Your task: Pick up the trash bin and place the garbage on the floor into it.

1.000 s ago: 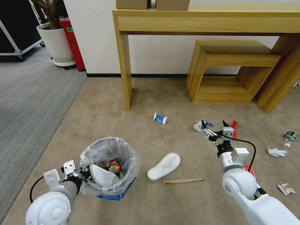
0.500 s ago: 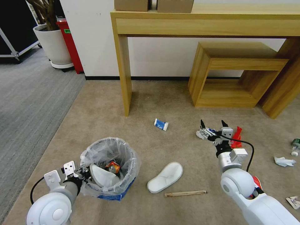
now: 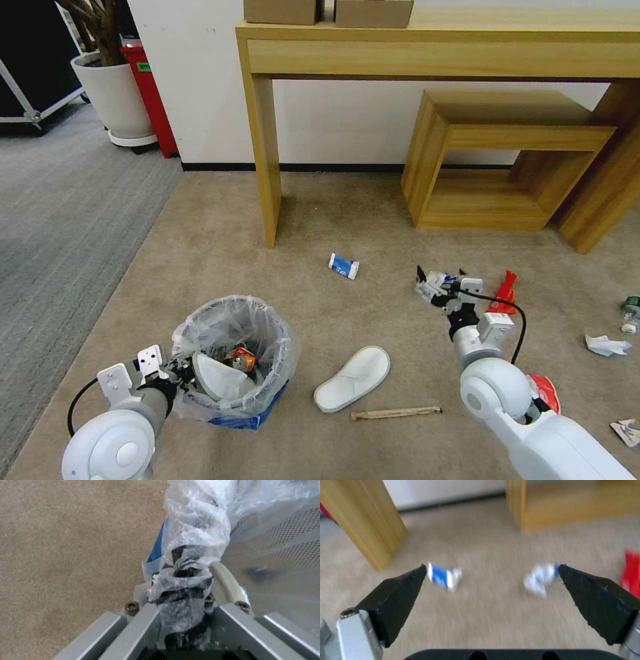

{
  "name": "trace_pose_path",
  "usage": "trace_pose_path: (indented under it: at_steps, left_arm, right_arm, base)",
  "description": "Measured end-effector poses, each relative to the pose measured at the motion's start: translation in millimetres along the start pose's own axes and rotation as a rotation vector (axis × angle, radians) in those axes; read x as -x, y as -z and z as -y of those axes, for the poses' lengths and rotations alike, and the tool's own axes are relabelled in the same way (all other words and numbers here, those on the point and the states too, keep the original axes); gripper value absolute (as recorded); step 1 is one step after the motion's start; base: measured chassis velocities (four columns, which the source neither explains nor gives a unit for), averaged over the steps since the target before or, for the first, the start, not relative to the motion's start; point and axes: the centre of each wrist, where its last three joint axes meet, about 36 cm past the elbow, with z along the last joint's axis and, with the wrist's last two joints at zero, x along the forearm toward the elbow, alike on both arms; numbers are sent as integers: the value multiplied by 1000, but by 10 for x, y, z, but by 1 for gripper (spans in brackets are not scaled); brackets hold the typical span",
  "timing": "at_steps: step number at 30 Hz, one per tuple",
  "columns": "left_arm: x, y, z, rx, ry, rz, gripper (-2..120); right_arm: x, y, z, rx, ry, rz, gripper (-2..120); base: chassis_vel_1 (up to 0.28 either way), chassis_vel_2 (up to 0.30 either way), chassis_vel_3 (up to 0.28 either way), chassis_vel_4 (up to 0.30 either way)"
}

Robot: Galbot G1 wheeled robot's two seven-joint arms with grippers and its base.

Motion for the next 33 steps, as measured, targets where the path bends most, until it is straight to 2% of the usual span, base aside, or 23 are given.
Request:
trace_pose_path:
  at_steps: [5,6,8,9,12,13,16,18,20,28,31,33]
  left_arm:
    - [25,-5,-2,-4,1,-3,0]
    - [42,-13,-2,-7,1,-6,0]
    - [75,-30,-6,-9,3,-11,0]
    - [75,-30,-6,-9,3,-11,0]
    - [96,-26,-12,-8,3,-12,0]
    - [96,-26,-12,-8,3,-12,0]
    - [108,-23,-23,-8,5,-14,0]
    - [111,-24,-24,-8,6,-14,0]
    - [133,-26,-31,-11,8,-14,0]
    - [174,-34,-46,-20,14,-18,0]
    - [198,-51,-45,-28,16,-23,0]
    - [200,-53,-41,-29,15,-23,0]
  right_arm:
    - [-19,-82,-27,1,-22,-95,100]
    - [-39,-158,-63,6,-35,-164,100]
    - [-16,-304,-194,27,-74,-292,100]
    - [-16,-304,-194,27,-74,-292,100]
    - [78,-426,-446,61,-115,-426,100]
    - [78,-426,-446,61,-115,-426,100]
    - [154,-510,-659,81,-108,-547,100]
    - [167,-521,-685,84,-106,-559,100]
    - [278,-618,-857,107,-103,-627,100]
    - [530,-859,-1125,143,-121,-703,100]
    - [642,-1137,-1214,145,-125,-723,100]
    - [663,-1209,-1235,145,-129,-726,100]
  base:
    - [0,0,0,0]
    - [0,0,0,0]
    - [0,0,0,0]
    - [0,0,0,0]
    - [0,0,0,0]
    - [0,0,0,0]
    - [0,0,0,0]
    - [0,0,0,0]
    - [0,0,0,0]
    - [0,0,0,0]
    - [0,0,0,0]
    - [0,0,0,0]
